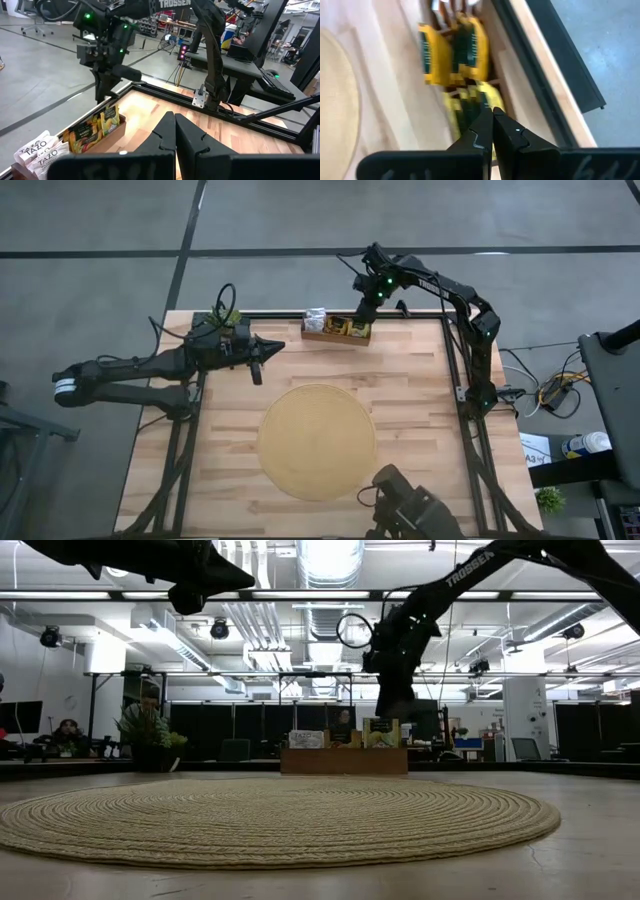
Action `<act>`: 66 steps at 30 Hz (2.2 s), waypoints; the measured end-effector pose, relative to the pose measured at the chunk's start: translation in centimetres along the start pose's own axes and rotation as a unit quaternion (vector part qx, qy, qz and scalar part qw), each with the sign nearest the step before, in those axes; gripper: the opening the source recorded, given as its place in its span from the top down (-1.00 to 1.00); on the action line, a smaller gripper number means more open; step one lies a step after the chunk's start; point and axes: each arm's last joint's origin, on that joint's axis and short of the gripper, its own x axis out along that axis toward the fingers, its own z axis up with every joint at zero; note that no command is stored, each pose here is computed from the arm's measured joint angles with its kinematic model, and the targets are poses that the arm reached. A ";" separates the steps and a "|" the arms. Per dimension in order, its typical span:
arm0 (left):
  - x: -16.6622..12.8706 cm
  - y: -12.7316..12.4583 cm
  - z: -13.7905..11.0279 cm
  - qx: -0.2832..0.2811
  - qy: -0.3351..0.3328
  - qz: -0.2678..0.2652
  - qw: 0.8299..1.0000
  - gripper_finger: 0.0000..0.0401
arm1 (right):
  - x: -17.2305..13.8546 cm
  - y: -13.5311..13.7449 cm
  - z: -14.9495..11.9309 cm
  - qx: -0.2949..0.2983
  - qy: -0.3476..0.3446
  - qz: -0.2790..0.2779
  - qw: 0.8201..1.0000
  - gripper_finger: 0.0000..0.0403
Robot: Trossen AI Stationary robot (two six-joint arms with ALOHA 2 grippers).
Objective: Pick & Place Tea
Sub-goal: Adjust the yellow tea bags in the right section of the wooden organizer
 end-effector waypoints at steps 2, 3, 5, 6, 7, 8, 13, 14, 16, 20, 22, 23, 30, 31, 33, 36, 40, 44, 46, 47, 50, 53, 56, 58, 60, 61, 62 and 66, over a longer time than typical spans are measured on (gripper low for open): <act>0.0 0.0 0.0 0.000 0.000 0.000 1.000 1.00 | -0.1 0.9 0.2 -0.007 0.001 -0.001 1.000 0.96; 0.0 0.0 0.0 0.000 0.000 0.000 1.000 1.00 | -0.1 1.4 0.4 -0.012 0.003 -0.011 1.000 0.96; 0.0 0.0 0.0 0.000 0.000 0.000 1.000 1.00 | 0.1 2.2 0.6 -0.023 0.015 -0.042 0.999 0.96; 0.0 0.0 0.0 0.000 0.000 0.000 1.000 1.00 | 0.3 2.6 0.7 -0.026 0.021 -0.056 0.998 0.96; 0.0 0.0 0.0 0.000 0.000 0.000 1.000 1.00 | 0.4 2.9 0.8 -0.024 0.024 -0.064 0.997 0.96; 0.0 0.0 0.0 0.000 0.000 0.000 1.000 1.00 | 0.5 3.2 0.8 -0.020 0.024 -0.065 0.997 0.96; 0.0 0.0 0.0 0.000 0.000 0.000 1.000 1.00 | 0.3 4.4 1.2 0.010 -0.004 -0.104 0.995 0.96; 0.0 0.0 0.0 -0.001 0.000 0.000 1.000 1.00 | 0.0 4.7 1.2 0.014 -0.011 -0.117 0.993 0.96; 0.0 0.0 0.0 0.000 0.000 0.000 1.000 1.00 | -0.7 5.4 1.1 0.015 -0.033 -0.131 0.991 0.96; 0.0 0.0 0.0 0.002 0.000 0.000 1.000 1.00 | -1.3 6.7 0.1 0.039 -0.095 -0.141 0.985 0.96; 0.0 0.0 0.0 0.006 0.000 0.000 1.000 1.00 | -0.8 7.2 -0.8 0.058 -0.122 -0.148 0.980 0.96; 0.0 0.0 0.0 0.007 0.000 0.000 1.000 1.00 | -0.5 7.4 -1.3 0.066 -0.139 -0.147 0.977 0.96; 0.0 0.0 0.0 0.006 0.000 0.000 1.000 1.00 | 1.7 9.8 -4.2 0.064 -0.208 -0.204 0.955 0.96; 0.0 0.0 0.0 0.005 0.000 0.000 1.000 1.00 | 1.9 9.9 -4.5 0.068 -0.218 -0.202 0.952 0.96; 0.0 0.0 0.0 0.005 0.000 0.000 1.000 1.00 | 2.3 10.0 -5.1 0.092 -0.231 -0.203 0.947 0.96; 0.0 0.0 0.0 0.005 0.001 0.000 1.000 1.00 | 3.1 9.6 -6.1 0.111 -0.229 -0.206 0.945 0.96; 0.0 0.0 0.0 0.005 0.002 0.000 1.000 1.00 | 3.2 9.6 -6.3 0.115 -0.247 -0.219 0.937 0.96; 0.0 0.0 -0.1 0.006 0.003 0.001 1.000 1.00 | 3.7 9.4 -6.9 0.125 -0.242 -0.220 0.937 0.96; 0.0 0.0 -0.1 0.006 0.003 0.001 1.000 1.00 | 4.0 9.3 -7.2 0.130 -0.236 -0.221 0.937 0.96; 0.0 0.0 -0.1 0.006 0.003 0.001 1.000 1.00 | 4.3 9.3 -7.4 0.133 -0.233 -0.221 0.938 0.96; 0.0 0.0 -0.1 0.006 0.003 0.001 1.000 1.00 | 4.8 9.2 -8.0 0.136 -0.227 -0.220 0.939 0.96; 0.0 0.0 -0.1 0.007 0.003 0.001 1.000 1.00 | 4.9 9.2 -8.2 0.137 -0.235 -0.214 0.938 0.96; 0.0 0.0 -0.1 0.008 0.002 0.000 1.000 1.00 | 5.0 9.2 -8.3 0.137 -0.231 -0.207 0.941 0.96; 0.0 0.0 0.0 0.009 0.001 0.000 1.000 1.00 | 5.1 9.3 -8.3 0.136 -0.231 -0.204 0.941 0.96; 0.0 0.0 0.0 0.009 0.001 0.000 1.000 1.00 | 5.1 9.3 -8.3 0.134 -0.230 -0.196 0.944 0.96; 0.0 0.0 0.0 0.009 0.001 0.000 1.000 1.00 | 5.1 9.3 -8.3 0.133 -0.231 -0.193 0.944 0.96; 0.0 0.0 0.0 0.009 0.001 0.000 1.000 1.00 | 5.1 9.3 -8.3 0.133 -0.232 -0.193 0.944 0.96; 0.0 0.0 0.0 0.009 0.001 0.000 1.000 1.00 | 5.1 9.3 -8.4 0.131 -0.229 -0.193 0.945 0.96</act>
